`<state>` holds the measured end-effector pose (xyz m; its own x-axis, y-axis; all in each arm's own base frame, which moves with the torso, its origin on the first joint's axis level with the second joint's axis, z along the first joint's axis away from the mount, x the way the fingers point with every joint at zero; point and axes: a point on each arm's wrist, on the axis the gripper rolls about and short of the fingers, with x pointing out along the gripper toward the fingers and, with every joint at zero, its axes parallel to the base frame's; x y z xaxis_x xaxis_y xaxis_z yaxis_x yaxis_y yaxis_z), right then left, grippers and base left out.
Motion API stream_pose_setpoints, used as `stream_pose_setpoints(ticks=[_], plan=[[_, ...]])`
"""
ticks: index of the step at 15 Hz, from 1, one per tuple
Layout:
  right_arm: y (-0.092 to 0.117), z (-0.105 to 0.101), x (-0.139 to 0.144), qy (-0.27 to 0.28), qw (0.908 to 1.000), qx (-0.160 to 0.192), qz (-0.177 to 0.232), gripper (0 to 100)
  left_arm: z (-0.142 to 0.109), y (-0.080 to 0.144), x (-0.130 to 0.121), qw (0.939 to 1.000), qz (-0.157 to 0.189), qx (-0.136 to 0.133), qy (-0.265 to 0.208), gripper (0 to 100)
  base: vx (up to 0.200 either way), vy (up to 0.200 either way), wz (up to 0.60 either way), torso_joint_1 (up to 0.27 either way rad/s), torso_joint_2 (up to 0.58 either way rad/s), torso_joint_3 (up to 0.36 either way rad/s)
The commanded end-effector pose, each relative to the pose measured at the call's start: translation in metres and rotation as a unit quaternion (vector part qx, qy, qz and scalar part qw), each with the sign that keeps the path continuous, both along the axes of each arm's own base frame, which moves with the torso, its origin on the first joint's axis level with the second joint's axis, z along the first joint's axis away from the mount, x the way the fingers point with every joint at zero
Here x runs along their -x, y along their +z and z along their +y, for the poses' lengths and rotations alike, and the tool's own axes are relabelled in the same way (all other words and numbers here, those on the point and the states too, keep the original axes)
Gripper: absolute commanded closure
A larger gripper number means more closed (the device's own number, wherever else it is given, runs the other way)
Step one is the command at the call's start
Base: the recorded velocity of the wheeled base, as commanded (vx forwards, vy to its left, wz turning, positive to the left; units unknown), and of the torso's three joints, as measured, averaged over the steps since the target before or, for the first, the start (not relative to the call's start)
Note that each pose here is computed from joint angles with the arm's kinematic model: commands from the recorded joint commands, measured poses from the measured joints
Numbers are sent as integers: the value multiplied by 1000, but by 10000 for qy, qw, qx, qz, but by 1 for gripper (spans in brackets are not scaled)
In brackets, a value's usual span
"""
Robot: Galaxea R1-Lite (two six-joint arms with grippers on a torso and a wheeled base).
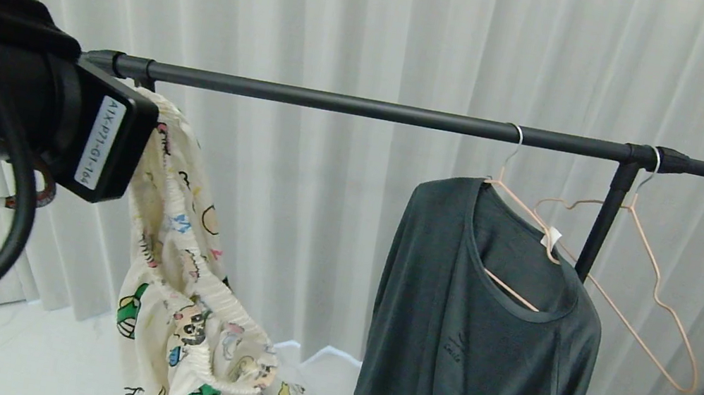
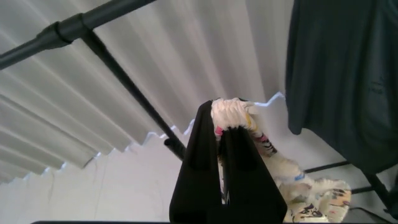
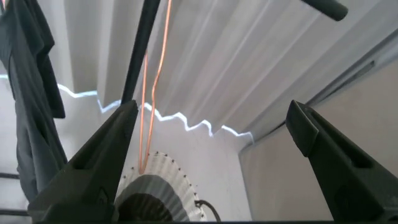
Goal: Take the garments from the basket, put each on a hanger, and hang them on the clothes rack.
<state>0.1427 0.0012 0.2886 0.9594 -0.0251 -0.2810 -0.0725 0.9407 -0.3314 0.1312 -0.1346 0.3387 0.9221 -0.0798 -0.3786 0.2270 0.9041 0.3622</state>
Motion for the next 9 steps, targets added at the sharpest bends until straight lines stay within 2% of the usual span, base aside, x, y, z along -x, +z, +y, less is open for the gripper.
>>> stream_pose_setpoints(ticks=[1,4,6,9], plan=[[-2,0,-9,18,9999,-16,108,0,-1,0,0,10000,3,-11,-6,100,0,0,0,0,0,0],[-5,1,-48,175,9989,-98,423,0,-1,1,0,10000,-7,0,-6,100,0,0,0,0,0,0],[0,3,-86,280,9972,-420,544,0,0,1,0,10000,-12,6,2,100,0,0,0,0,0,0],[-10,5,-125,192,9919,-699,1039,0,1,1,0,10000,-17,12,17,100,0,0,0,0,0,0]])
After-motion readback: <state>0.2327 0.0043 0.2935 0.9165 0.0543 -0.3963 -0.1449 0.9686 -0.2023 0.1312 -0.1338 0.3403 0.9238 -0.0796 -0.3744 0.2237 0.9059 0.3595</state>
